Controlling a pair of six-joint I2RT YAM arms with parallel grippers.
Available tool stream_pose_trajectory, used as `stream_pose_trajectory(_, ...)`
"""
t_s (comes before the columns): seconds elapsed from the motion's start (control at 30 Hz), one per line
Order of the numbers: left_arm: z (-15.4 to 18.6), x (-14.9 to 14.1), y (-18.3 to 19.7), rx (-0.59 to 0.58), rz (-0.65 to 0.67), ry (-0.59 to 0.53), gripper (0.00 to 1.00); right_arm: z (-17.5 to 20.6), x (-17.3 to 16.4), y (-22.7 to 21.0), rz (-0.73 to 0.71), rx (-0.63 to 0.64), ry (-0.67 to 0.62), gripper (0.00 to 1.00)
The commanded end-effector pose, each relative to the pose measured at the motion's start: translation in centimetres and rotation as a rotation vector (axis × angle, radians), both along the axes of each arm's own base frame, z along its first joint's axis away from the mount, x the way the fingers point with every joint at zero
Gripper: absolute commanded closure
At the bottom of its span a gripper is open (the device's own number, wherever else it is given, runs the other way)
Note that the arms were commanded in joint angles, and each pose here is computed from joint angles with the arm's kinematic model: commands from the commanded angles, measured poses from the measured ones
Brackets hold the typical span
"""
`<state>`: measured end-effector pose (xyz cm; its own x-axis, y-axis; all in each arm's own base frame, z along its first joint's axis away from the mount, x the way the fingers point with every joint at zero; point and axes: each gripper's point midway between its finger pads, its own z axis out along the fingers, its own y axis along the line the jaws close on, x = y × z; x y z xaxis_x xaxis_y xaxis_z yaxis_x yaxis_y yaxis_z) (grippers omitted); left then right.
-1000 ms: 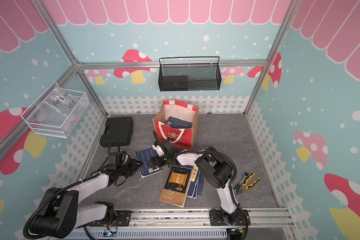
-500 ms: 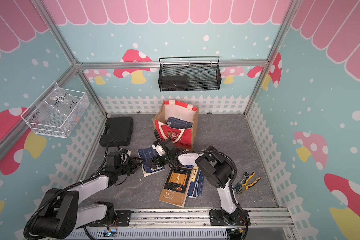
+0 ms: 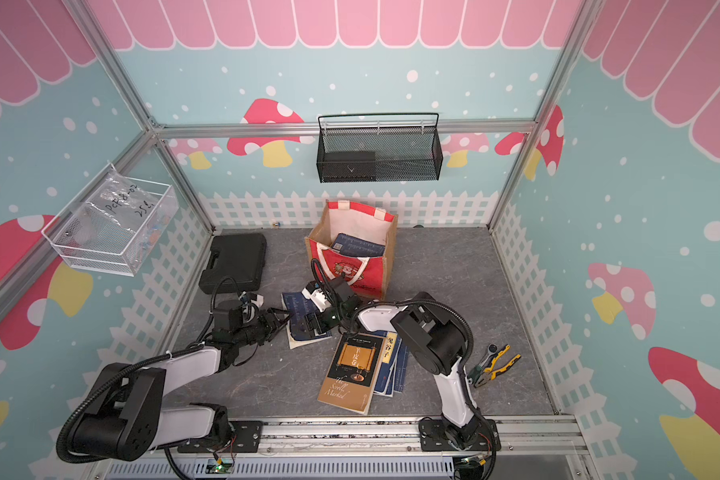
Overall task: Put the books into the canvas bag
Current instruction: Pick up the book from the center of the board.
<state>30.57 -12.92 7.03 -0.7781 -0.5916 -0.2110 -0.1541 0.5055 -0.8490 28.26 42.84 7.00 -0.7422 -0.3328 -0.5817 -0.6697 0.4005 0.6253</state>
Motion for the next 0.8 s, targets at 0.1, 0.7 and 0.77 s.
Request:
stream_pose_trajectory(0.1,0.6,1.2,-1.1,-0.045,-0.034,-0.051,0.53,-1.2,-0.2,-0.1,0.024,0.007,0.02,0.09)
stream_pose_trajectory(0.7,-0.9,2.6,-2.4,-0.141,-0.025,-0.06,1.0,0.3,0.5,-2.4,-0.04,0.053,0.017,0.09)
stream_pose_trajectory(0.77,-1.1,2.5,-2.3,-0.131,-0.02,-0.054,1.0,0.6,0.9,-3.3,-0.069,0.057,0.015,0.09)
